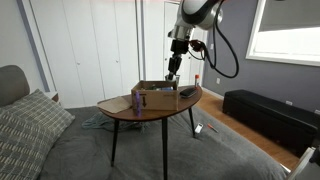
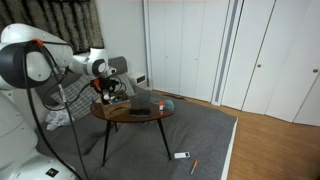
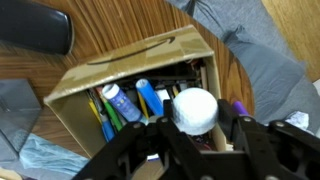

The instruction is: Pick up the round white object from the cardboard box and put it on the table

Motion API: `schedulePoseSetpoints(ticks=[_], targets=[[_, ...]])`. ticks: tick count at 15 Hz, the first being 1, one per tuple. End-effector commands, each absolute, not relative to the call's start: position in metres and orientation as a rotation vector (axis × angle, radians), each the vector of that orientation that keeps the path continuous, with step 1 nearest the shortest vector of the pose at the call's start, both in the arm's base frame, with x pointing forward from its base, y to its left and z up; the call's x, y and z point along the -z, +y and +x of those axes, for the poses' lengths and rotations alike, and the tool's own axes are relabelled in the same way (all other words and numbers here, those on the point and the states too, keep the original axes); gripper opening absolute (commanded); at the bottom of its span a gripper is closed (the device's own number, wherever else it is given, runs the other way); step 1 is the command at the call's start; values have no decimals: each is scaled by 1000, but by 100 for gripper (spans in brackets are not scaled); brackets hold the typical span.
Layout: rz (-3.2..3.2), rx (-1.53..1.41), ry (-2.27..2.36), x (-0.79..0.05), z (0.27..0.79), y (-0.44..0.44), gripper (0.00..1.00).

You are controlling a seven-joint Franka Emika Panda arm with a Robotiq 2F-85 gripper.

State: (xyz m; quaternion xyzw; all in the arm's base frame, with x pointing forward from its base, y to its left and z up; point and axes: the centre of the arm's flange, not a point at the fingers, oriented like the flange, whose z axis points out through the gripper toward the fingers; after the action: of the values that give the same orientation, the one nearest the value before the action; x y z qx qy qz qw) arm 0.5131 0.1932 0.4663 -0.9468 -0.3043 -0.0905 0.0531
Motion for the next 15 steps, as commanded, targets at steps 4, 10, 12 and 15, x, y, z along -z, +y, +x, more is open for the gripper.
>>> schedulePoseSetpoints(ticks=[4,10,12,15], targets=[[-3090,318,-571,-468,434,141,22],[-3200,435,-482,-436,429,92,22],[-3210,460,-480,-420,435,82,22],[-3181,442,-500,-420,439,82,47]])
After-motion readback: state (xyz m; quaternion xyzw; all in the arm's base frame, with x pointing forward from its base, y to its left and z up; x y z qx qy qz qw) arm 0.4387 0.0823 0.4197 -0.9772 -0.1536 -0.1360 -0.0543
